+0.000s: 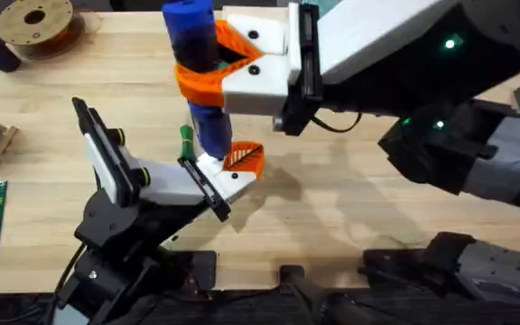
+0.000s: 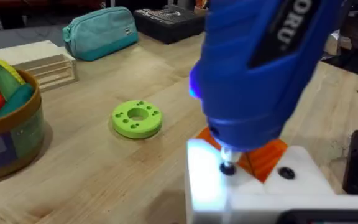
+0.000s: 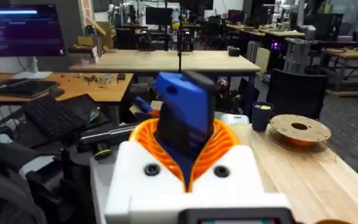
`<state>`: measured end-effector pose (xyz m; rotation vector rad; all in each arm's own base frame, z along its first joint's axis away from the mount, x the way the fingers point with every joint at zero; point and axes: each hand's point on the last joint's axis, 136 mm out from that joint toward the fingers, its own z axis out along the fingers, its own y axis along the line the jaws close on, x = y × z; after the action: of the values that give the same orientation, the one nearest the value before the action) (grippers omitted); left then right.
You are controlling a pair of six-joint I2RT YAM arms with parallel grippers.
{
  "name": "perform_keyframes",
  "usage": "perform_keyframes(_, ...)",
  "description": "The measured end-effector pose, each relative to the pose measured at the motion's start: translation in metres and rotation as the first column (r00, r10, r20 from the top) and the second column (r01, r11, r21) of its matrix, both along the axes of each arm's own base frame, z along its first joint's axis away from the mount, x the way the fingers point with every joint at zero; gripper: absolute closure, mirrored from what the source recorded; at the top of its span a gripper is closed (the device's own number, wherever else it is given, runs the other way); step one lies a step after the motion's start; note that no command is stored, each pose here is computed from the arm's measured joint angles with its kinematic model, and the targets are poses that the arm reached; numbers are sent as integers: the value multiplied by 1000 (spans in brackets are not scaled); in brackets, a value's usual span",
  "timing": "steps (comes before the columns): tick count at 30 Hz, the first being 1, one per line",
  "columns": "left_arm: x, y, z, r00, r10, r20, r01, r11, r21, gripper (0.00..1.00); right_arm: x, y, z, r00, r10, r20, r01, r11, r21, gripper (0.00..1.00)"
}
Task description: Pick up the gripper from the table and insert it into the empty holder that is missing its gripper. Then pick up a screw, insert it into the mounting hole, and use the screwdriver to tighten it. Finally, clean up the table by picking up the vegetable and placing it into the bucket.
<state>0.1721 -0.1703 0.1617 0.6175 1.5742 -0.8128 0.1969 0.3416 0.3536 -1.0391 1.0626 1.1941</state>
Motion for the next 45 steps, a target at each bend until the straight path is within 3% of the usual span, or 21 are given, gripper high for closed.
perform_keyframes(6,0,0,10,999,0,46,0,1000,-4,992,-7,-1,15,998,21,64,-27,995,91,971)
perform_keyframes(13,0,0,8,999,1,40,-1,1000,1,992,-2,2,13,1000,24,4,-24,998,61,971)
perform_keyframes(22,-2,1,23,996,-4,85,6,1000,-20,992,-15,1,32,994,89,69,-97,989,111,971)
perform_keyframes(26,-4,0,27,996,-10,90,13,1000,-24,992,-7,8,35,994,105,9,-105,994,35,971)
perform_keyframes(30,-4,1,35,995,-6,102,11,999,-41,992,-9,8,41,992,125,31,-126,992,27,971)
perform_keyframes(35,-4,0,23,998,-11,57,12,999,-31,992,0,12,28,994,101,-40,-102,994,-42,955)
perform_keyframes(36,-4,0,22,998,-10,56,12,999,-30,992,0,12,27,994,101,-50,-103,994,-45,856)
perform_keyframes(40,1,2,1,1000,13,-6,-13,1000,-4,992,9,9,53,999,41,-11,-41,999,2,303)
perform_keyframes(42,1,1,0,1000,12,-10,-12,1000,1,992,7,4,71,1000,21,15,-21,999,33,199)
perform_keyframes(45,2,2,0,1000,14,-8,-14,1000,1,992,2,-2,85,999,7,38,-9,998,60,167)
